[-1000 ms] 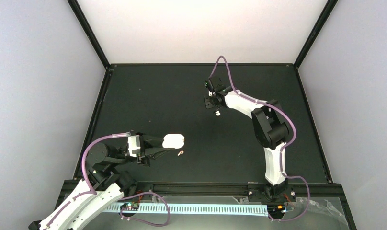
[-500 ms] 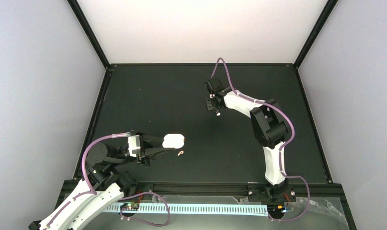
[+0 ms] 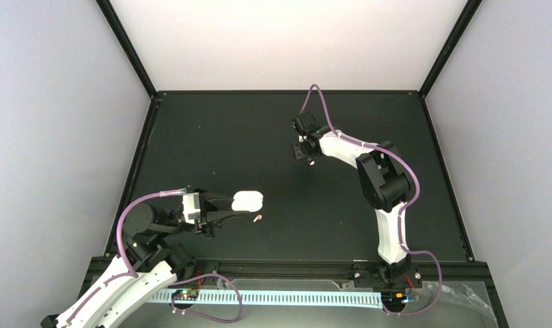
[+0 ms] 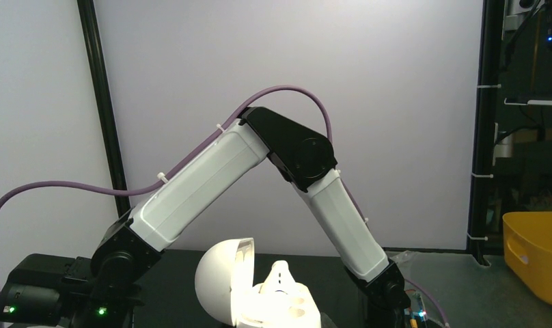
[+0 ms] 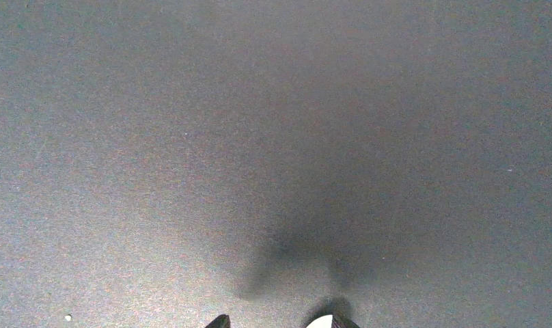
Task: Insert the wireless bluetooth earbuds into the charging case
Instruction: Pick up the earbud from the center of the board.
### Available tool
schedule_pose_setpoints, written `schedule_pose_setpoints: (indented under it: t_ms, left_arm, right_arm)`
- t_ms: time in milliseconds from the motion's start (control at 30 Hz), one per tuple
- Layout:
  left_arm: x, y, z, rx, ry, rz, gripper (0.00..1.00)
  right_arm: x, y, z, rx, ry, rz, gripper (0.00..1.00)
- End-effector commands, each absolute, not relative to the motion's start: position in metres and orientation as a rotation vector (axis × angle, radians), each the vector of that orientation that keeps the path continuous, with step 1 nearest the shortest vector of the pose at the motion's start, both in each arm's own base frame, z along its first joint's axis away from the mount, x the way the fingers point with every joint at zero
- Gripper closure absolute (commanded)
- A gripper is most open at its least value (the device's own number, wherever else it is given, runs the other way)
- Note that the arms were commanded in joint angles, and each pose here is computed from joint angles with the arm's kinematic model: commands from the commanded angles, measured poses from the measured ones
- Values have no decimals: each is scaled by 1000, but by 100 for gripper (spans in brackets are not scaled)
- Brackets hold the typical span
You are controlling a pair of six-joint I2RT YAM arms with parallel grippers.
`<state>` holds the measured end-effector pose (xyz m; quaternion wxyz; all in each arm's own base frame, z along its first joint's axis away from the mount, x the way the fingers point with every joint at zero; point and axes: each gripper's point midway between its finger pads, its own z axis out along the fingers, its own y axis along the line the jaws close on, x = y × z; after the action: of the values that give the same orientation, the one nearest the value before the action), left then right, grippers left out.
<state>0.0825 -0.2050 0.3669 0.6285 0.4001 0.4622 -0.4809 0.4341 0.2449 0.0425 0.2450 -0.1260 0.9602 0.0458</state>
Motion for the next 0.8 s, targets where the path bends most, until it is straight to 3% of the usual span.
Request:
schedule_pose_setpoints:
  t_ms: [0, 333, 767]
  left_arm:
    - [80, -203, 376, 917, 1021, -1094, 98]
    - [79, -203, 377, 917, 1018, -1096, 98]
    - [79, -203, 377, 918, 1020, -1096, 98]
  right_arm:
    - [433, 241, 41, -338, 2617, 116, 63]
    - [433, 244, 72, -311, 2528, 182, 62]
    - [425, 248, 51, -326, 2598, 206, 62]
